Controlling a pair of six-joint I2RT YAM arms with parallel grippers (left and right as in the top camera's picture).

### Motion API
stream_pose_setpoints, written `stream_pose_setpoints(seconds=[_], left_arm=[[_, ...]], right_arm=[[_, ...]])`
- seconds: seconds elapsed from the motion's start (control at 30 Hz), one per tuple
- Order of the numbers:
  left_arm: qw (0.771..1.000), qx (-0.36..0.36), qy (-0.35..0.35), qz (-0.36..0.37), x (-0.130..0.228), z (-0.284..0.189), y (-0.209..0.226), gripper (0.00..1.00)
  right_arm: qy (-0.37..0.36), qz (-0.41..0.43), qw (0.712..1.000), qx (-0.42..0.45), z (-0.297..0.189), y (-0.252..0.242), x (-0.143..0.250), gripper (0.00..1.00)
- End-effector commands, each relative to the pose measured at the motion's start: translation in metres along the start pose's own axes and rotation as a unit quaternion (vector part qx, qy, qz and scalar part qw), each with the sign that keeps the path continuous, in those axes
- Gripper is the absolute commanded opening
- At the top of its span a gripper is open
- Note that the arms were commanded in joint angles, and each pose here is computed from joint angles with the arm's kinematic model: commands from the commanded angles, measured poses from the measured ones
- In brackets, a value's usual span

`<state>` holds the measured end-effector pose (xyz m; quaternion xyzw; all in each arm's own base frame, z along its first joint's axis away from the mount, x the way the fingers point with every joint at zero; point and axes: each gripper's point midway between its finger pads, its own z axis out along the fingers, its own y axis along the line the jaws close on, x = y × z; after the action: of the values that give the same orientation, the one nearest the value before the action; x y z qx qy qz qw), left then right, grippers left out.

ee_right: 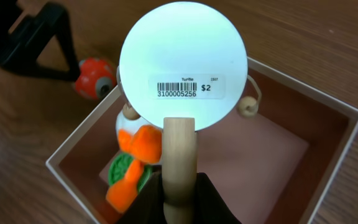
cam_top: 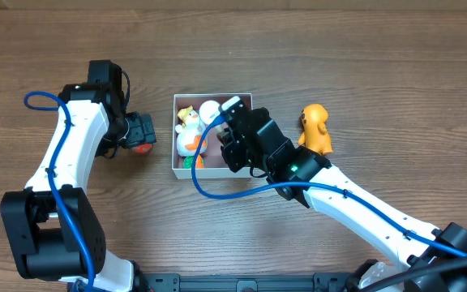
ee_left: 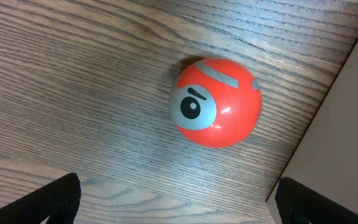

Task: Pack container
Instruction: 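Carry the paddle toy into the box and open the right gripper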

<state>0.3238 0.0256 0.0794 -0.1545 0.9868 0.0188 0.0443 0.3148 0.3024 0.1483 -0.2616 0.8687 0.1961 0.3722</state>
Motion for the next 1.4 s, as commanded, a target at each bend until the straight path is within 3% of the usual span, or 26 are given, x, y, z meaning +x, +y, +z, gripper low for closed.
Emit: stream_pose_setpoints(seconds=[0.0,0.2,0.8,0.87,1.07,1.2,1.37], left_arm=[[1.000,0.000,-0.019,0.006,-0.008,-0.010,0.002,1.00],[1.000,0.000,-0.019,0.006,-0.008,-0.010,0.002,1.00],[1.000,0.000,-0.019,0.006,-0.008,-0.010,0.002,1.00],[1.000,0.000,-0.019,0.006,-0.008,-0.010,0.002,1.00],[1.000,0.000,-0.019,0.006,-0.008,-0.010,0.002,1.00],[1.000,0.000,-0.019,0.006,-0.008,-0.010,0.002,1.00],[1.000,0.000,-0.019,0.006,-0.008,-0.010,0.002,1.00]], right_arm=[[-0.039,0.095,0.993,0.062,-0.004,-0.020,-0.019,0.04],[-0.043,0.117,0.990,0.060,0.000,-0.020,-0.020,0.04],[0.027,0.114,0.990,0.077,0.053,-0.028,0.029,0.04],[0.033,0.114,0.990,0.075,0.058,-0.027,0.033,0.09],[0.027,0.116,0.991,0.054,0.058,-0.020,0.028,0.45],[0.016,0.117,0.992,0.034,0.051,-0.012,0.016,0.52],[-0.040,0.109,0.993,0.018,0.018,-0.004,-0.029,0.52]])
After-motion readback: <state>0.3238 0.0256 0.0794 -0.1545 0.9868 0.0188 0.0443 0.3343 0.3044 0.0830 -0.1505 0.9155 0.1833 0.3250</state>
